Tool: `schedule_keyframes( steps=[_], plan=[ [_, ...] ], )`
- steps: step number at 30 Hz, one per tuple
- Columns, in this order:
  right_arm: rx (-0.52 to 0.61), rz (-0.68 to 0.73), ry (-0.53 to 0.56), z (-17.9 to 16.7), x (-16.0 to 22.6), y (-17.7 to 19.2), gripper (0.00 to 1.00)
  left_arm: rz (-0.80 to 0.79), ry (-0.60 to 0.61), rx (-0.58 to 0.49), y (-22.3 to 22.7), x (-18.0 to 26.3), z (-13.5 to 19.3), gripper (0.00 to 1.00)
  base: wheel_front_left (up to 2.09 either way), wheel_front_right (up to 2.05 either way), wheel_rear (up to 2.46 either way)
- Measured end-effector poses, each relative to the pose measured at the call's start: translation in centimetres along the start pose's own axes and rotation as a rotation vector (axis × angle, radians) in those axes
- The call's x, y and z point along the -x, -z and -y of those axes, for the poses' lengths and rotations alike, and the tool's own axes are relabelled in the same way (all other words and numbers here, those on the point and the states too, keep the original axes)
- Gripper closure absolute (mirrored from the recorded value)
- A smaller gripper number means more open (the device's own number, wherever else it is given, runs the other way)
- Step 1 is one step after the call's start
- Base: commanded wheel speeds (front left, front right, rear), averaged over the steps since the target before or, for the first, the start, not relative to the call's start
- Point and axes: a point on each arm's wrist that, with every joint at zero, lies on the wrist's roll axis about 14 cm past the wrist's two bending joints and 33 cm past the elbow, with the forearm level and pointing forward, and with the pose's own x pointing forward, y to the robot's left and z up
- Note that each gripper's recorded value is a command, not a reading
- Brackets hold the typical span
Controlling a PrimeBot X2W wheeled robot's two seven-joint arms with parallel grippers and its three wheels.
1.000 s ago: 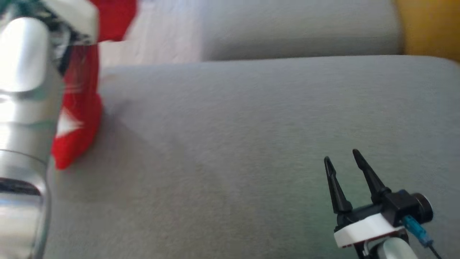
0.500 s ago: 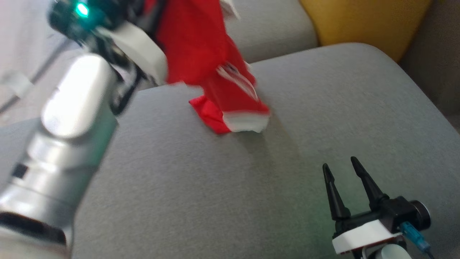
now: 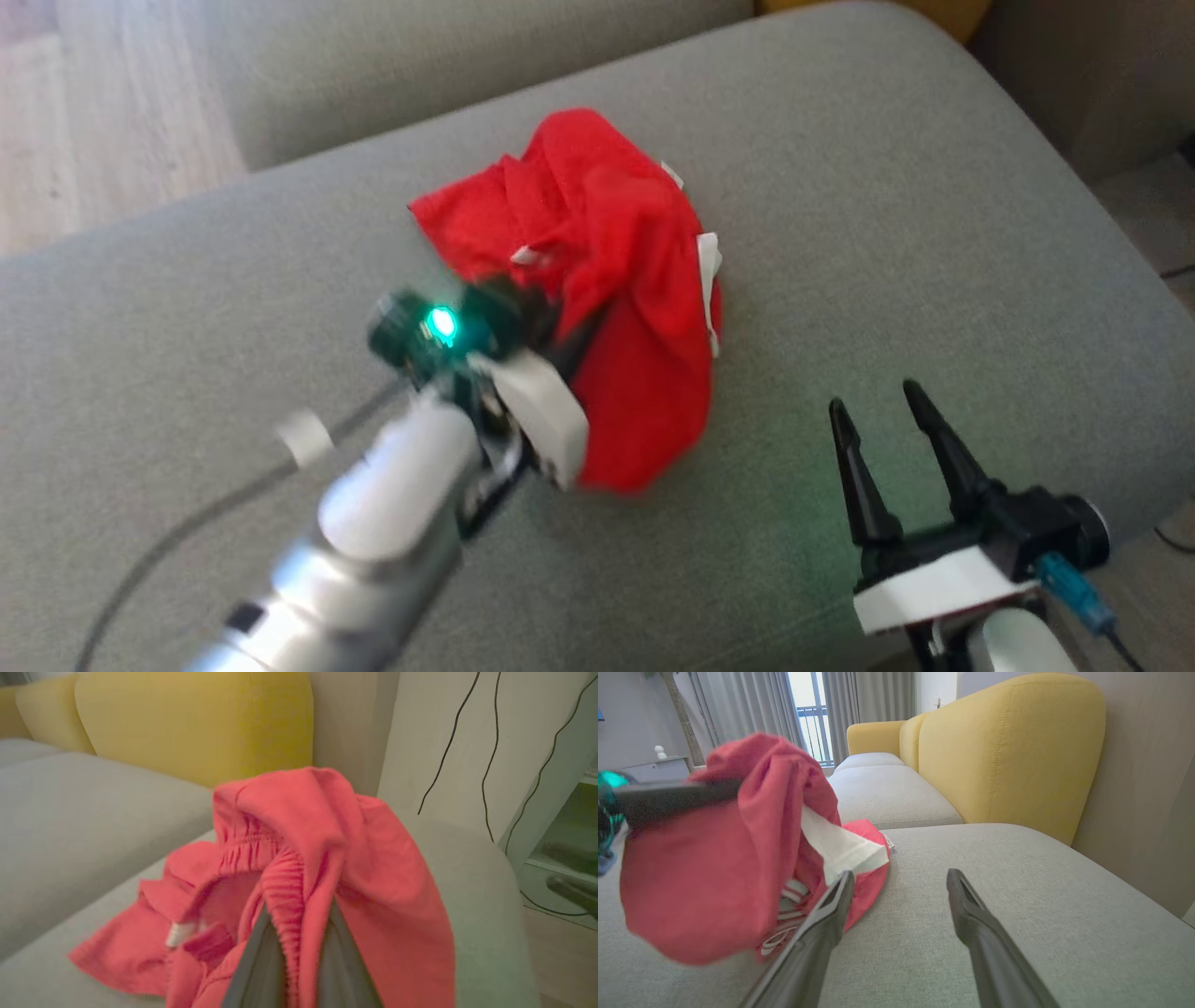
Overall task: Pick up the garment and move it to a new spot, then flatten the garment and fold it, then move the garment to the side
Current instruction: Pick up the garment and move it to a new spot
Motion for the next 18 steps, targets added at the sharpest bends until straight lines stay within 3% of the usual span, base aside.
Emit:
schedule_keyframes(
  steps=[6, 8, 18],
  plan=[
    [0.001, -0.006, -0.006, -0.1, -0.7, 0.1, 0.0, -0.042, 0.021, 0.093, 4.2, 0.5, 2.5, 1.0, 0.0, 0.0, 0.0],
    [-0.001, 0.0, -0.014, -0.4, -0.7, 0.0, 0.0, -0.028, 0.003, 0.117, 4.3, 1.0, 2.6, 0.0, 0.0, 0.0, 0.0],
    [-0.013, 0.028, -0.056, -1.6, -0.2, -0.6, 0.0, 0.068, -0.11, 0.165, 3.3, 3.8, 2.8, 0.0, 0.0, 0.0, 0.0]
  ],
)
